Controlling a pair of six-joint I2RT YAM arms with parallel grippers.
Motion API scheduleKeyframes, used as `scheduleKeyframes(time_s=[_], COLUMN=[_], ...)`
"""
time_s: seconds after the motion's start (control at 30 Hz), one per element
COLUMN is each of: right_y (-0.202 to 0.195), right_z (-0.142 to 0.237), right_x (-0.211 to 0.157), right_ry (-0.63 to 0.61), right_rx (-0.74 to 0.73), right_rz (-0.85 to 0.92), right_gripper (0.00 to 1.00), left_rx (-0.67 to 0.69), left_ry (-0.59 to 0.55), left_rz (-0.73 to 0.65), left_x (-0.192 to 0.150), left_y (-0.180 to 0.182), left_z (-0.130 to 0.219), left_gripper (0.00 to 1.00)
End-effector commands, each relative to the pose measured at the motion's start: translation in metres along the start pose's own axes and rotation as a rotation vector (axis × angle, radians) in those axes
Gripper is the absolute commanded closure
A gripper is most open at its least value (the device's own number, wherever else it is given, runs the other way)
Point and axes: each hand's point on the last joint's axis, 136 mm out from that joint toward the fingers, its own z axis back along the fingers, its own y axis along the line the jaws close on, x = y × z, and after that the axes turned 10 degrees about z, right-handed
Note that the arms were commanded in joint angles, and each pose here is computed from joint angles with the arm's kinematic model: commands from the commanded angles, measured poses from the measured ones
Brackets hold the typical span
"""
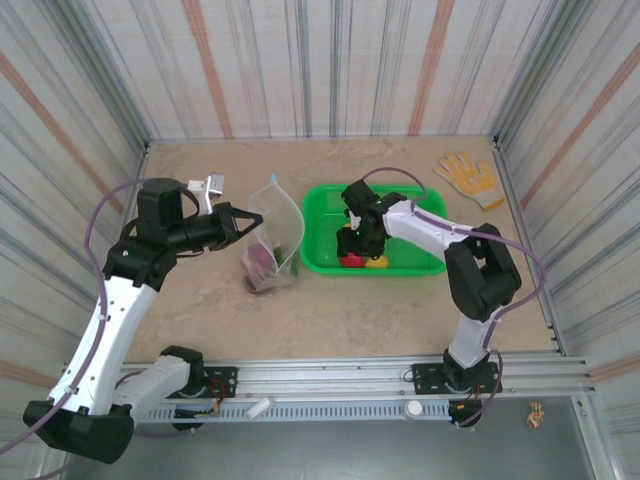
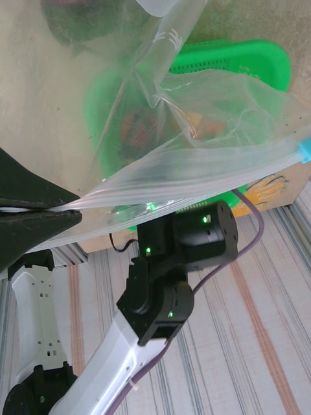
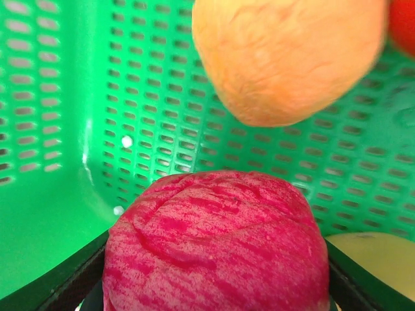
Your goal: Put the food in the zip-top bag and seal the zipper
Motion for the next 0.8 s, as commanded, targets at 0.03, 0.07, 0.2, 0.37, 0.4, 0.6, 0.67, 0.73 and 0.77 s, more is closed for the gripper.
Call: scheduleKeyframes(time_s=[0.03,0.07,0.2,0.37,0.4,0.6,0.67,0.73,0.77], right_y=[0.001,0.003,0.016,0.060,0.072,0.149,0.167,0.180,0.185], right_z=[0.063,0.075,0.128,0.204,0.219,0.269,0.270,0.264,0.255], right_x=[0.022,0.025,0.039,0.055,0.056,0.056,0.056,0.057,0.057], right_ry=[-0.137,-0.161,-0.287,-0.476,-0.509,-0.605,-0.601,-0.583,-0.559], right_rx=[-0.007,-0.006,0.032,0.127,0.144,0.296,0.335,0.352,0.351], right_rz=[0.025,0.034,0.070,0.189,0.230,0.408,0.444,0.464,0.471], right_gripper=[0.37,0.37,0.37,0.39,0.39,0.39,0.39,0.39,0.39], left_rx=[-0.023,-0.025,-0.028,-0.030,-0.030,-0.032,-0.037,-0.041,-0.042], left_ry=[-0.008,-0.010,-0.016,-0.012,-0.008,0.002,0.001,-0.001,-0.001], left_rz=[-0.032,-0.036,-0.045,-0.047,-0.047,-0.051,-0.056,-0.061,-0.064], left_x=[0.004,0.004,0.007,0.007,0.006,0.003,0.003,0.003,0.003], left_y=[-0.013,-0.014,-0.019,-0.021,-0.021,-0.022,-0.024,-0.026,-0.028], left_z=[0.006,0.007,0.008,0.006,0.005,0.004,0.006,0.007,0.007], left_gripper=[1.00,1.00,1.00,1.00,1.00,1.00,1.00,1.00,1.00])
